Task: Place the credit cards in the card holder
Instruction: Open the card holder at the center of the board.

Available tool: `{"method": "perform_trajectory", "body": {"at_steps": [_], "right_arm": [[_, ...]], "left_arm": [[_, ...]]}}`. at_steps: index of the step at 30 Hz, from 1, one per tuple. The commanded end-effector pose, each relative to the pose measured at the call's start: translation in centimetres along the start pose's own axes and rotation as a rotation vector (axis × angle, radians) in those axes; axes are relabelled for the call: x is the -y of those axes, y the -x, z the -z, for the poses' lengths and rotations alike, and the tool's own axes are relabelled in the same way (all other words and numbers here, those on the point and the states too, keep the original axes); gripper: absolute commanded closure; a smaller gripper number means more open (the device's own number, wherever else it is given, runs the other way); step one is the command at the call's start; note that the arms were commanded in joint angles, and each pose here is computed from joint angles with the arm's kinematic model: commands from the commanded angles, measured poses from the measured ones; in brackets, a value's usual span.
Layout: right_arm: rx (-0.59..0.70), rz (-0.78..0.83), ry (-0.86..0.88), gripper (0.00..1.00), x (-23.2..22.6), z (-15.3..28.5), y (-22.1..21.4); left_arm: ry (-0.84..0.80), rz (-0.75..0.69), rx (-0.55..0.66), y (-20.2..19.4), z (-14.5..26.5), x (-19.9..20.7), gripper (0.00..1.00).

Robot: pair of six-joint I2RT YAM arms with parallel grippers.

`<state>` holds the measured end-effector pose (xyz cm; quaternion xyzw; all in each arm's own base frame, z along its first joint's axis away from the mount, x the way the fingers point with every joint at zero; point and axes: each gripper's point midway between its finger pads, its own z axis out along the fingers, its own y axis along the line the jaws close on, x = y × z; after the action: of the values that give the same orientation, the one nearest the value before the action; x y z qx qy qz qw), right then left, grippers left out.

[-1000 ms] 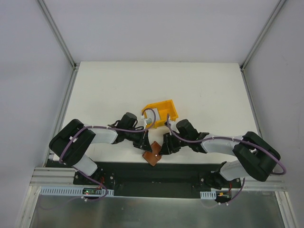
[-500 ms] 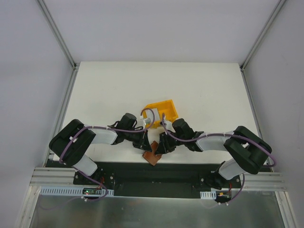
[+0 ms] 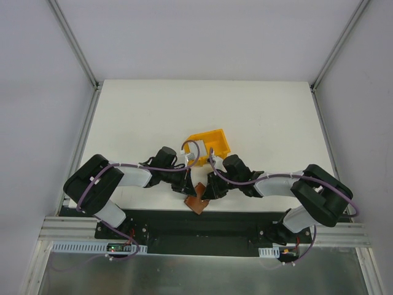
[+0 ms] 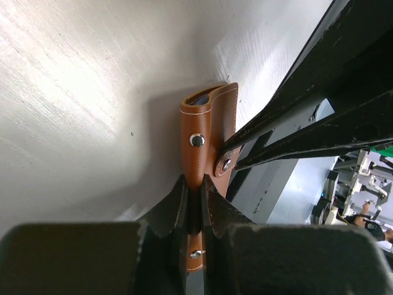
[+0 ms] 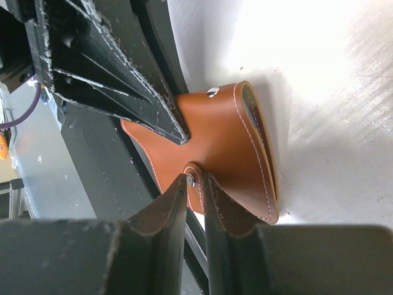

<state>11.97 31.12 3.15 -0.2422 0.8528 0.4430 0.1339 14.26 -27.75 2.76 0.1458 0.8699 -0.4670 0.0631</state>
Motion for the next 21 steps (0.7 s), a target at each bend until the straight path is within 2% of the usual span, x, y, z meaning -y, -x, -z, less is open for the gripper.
{"method": "perform_trajectory", "body": {"at_steps": [1, 14, 17, 21], "right_arm": [[-0.096, 0.009, 0.053, 0.83, -1.1, 0.3, -2.2], [-0.197, 0.009, 0.091, 0.79, -1.5, 0.6, -4.3], [-0.207, 0.017, 0.093, 0.8, -1.4, 0.6, -4.5], [-0.218, 0.033, 0.107, 0.86, -1.9, 0.5, -4.5]], "left_arm": [[0.056, -0.05, 0.084, 1.8, -0.2, -0.7, 1.0], [0.092, -0.039, 0.122, 2.9, 0.1, -0.9, 1.0], [0.102, -0.033, 0.133, 3.1, 0.2, -1.0, 1.0], [0.113, -0.023, 0.151, 3.6, 0.3, -1.1, 1.0]]}}
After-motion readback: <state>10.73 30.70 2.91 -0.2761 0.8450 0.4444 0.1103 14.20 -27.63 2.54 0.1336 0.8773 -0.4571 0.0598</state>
